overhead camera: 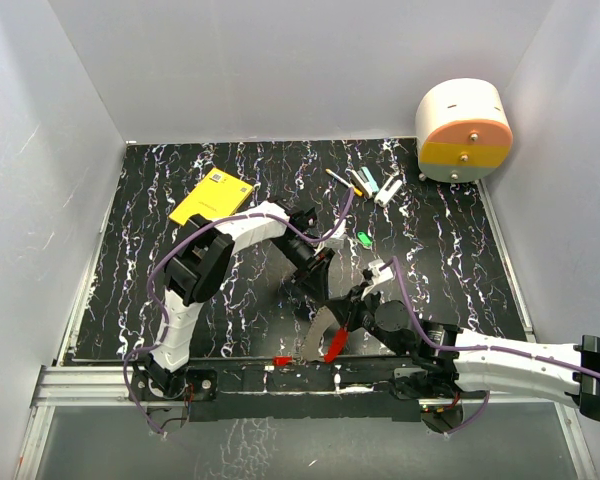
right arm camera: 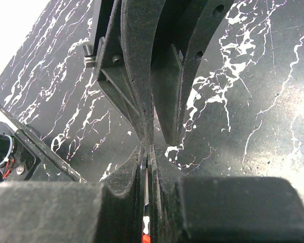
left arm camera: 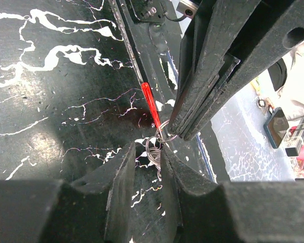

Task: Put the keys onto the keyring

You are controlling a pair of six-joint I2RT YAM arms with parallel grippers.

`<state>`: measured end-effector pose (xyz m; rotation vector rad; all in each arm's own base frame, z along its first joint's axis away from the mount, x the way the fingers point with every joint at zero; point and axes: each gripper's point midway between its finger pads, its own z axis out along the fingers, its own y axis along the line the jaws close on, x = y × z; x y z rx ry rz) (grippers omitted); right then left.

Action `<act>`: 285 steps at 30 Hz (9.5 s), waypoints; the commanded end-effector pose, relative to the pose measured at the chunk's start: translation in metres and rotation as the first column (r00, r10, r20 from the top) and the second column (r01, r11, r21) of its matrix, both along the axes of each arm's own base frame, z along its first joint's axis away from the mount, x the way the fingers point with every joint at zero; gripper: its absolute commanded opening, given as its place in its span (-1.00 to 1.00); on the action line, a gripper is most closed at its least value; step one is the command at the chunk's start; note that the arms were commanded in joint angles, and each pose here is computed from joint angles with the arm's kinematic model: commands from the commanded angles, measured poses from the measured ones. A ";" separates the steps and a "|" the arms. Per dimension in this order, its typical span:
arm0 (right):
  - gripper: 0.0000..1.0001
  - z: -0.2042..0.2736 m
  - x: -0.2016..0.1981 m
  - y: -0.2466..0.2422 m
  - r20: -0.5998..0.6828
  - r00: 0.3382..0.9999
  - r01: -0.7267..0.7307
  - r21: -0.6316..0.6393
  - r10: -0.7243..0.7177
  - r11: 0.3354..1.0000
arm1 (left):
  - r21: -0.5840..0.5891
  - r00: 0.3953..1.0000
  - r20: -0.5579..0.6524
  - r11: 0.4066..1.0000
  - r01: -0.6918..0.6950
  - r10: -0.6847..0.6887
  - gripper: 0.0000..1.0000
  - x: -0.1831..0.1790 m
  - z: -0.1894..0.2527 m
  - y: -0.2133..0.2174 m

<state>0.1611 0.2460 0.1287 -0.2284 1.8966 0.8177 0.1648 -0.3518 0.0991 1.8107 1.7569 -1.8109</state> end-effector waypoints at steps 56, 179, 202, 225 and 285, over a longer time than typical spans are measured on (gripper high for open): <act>-0.14 0.057 -0.014 -0.046 -0.056 0.995 0.083 0.120 -0.077 0.989 | -0.033 0.998 -0.054 0.999 -0.023 0.021 -0.28 -0.017 0.018 -0.006; -0.36 -0.058 0.020 -0.034 -0.415 0.735 0.502 -0.198 -0.536 0.842 | -0.141 0.777 0.368 0.857 -0.496 0.511 0.02 0.074 0.079 0.020; -0.69 -0.086 0.048 -0.024 -0.458 0.722 0.470 -0.224 -0.518 0.854 | -0.139 0.769 0.371 0.850 -0.508 0.521 0.01 0.079 0.072 0.026; -0.84 0.010 0.048 0.010 -0.187 0.971 0.155 0.037 -0.146 0.987 | -0.235 0.833 0.288 0.878 -0.416 0.472 0.20 0.059 0.107 0.019; -0.84 0.095 0.035 0.034 0.001 1.000 -0.016 0.188 0.016 0.982 | -0.178 0.991 0.026 0.976 -0.121 0.128 -0.02 -0.017 0.062 0.015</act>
